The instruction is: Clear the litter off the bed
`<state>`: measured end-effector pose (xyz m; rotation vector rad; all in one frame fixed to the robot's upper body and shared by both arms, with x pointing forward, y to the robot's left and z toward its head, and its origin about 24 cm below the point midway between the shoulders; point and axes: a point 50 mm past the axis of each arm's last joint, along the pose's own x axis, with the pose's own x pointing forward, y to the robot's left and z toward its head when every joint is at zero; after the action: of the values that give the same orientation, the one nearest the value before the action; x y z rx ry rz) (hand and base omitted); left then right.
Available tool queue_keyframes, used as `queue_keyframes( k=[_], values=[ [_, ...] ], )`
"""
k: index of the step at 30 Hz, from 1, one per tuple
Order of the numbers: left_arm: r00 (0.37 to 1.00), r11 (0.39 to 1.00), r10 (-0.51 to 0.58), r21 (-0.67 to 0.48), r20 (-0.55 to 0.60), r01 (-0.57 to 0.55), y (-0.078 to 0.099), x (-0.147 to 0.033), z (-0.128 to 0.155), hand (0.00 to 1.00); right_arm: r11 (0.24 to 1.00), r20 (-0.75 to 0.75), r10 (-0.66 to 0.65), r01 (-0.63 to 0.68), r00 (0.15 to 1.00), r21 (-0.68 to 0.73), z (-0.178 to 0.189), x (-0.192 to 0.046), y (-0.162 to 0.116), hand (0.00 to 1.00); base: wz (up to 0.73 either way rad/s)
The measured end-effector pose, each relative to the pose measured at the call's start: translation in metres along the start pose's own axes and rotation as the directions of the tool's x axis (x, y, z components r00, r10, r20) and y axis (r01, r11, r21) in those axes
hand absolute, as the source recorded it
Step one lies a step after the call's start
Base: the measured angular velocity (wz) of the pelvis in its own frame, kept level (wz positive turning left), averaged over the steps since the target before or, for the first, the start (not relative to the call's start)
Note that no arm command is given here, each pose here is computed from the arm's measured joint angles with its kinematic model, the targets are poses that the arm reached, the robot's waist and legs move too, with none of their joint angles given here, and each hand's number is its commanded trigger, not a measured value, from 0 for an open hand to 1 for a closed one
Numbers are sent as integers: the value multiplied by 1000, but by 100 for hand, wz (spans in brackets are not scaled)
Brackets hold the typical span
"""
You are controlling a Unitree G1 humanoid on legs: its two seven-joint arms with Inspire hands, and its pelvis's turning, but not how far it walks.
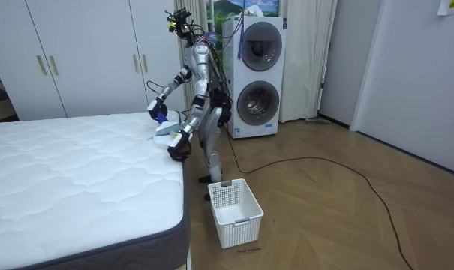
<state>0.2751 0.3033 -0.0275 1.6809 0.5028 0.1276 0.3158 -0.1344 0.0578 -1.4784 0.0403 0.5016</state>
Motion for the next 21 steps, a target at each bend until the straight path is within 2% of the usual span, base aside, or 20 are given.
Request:
queue_keyframes(
  k=[11, 17, 21],
  values=[
    [1000, 1000, 7, -18, -13, -7, -4, -3, 2, 100, 1000, 16, -23, 23, 1000, 10, 5, 3, -10, 100, 1],
    [1000, 1000, 7, -17, -16, -8, -6, -4, 3, 100, 996, 30, -30, 27, 999, 85, 7, 4, -14, 100, 0],
    [1000, 1000, -2, -29, -7, 2, -11, -7, 9, 100, 986, 112, -26, 7, 993, 167, 21, 5, -11, 100, 0]
  ],
)
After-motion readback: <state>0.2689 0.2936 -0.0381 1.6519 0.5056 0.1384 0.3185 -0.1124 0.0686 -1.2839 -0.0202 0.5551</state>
